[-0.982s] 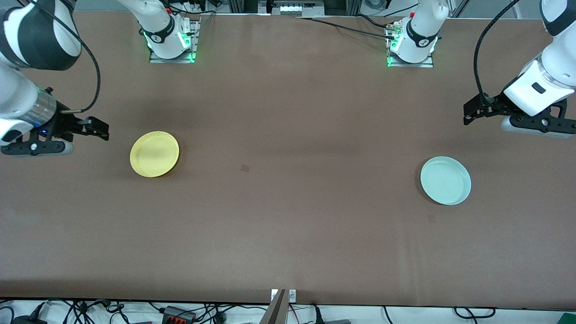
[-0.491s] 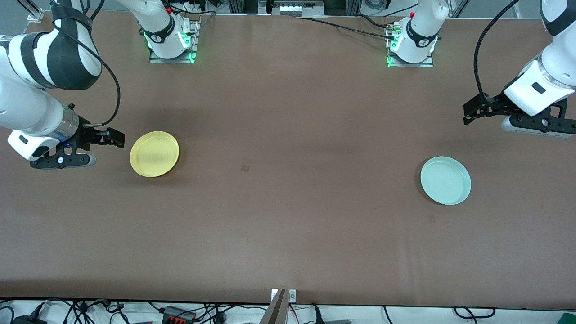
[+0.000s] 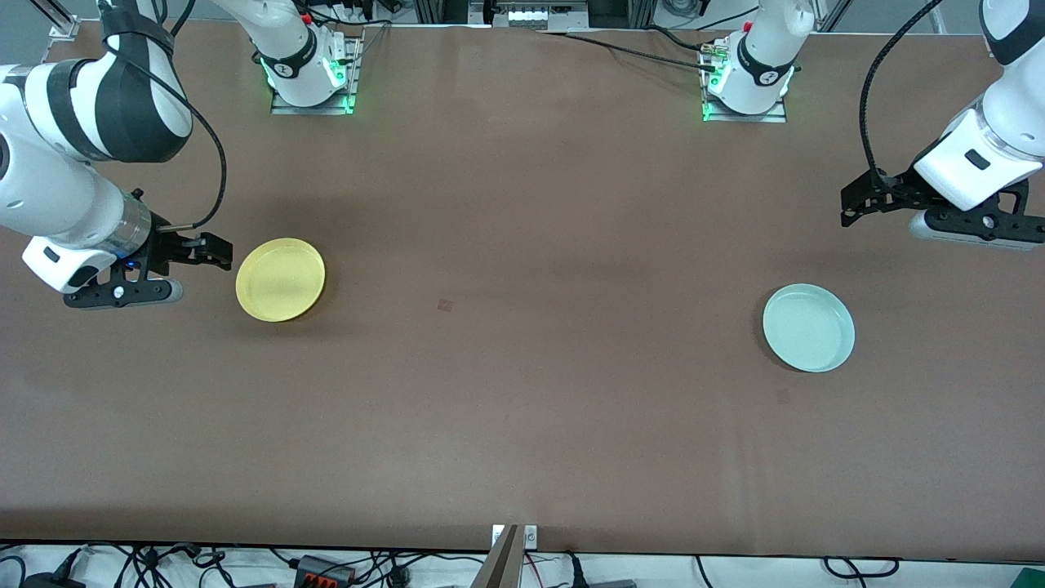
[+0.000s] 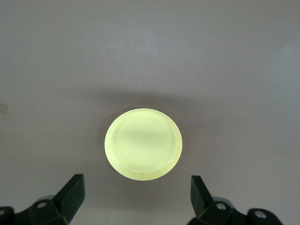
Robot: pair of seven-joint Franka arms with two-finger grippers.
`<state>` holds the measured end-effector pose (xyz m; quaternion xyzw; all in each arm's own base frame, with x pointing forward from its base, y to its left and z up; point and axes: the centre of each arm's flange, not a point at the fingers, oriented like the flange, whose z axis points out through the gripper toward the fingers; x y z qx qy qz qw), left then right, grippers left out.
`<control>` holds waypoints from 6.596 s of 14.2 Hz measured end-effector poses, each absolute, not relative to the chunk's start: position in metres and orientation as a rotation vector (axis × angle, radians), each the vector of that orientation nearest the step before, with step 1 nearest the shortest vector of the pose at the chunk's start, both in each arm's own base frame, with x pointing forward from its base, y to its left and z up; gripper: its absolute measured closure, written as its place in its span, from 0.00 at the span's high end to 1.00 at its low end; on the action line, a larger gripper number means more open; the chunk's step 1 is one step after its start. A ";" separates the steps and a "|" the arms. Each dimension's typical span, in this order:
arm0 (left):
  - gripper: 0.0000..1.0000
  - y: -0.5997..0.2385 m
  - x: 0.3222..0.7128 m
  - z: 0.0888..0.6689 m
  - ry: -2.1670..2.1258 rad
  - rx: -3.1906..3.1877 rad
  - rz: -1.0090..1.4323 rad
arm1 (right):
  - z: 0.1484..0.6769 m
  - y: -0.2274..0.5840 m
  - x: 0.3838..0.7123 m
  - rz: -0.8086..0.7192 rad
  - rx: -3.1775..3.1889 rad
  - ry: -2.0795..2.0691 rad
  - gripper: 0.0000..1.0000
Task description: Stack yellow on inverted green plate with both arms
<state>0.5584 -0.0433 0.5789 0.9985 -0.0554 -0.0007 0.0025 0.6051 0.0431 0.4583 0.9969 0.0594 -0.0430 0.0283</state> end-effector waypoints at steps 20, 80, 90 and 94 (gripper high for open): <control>1.00 -0.006 0.613 0.555 -0.070 3.130 -0.062 | 0.437 0.050 0.630 -0.150 3.068 0.193 1.00; 0.02 0.017 0.675 0.340 -0.481 3.121 -0.163 | 0.167 -0.075 0.605 -0.867 3.067 -0.095 0.03; 0.02 -0.223 0.630 0.368 -0.489 3.678 -0.109 | 0.232 -0.069 0.637 -0.840 3.127 -0.108 0.03; 0.02 -0.322 0.573 0.341 -0.461 3.967 0.092 | 0.283 -0.062 0.659 -0.792 3.186 -0.109 0.03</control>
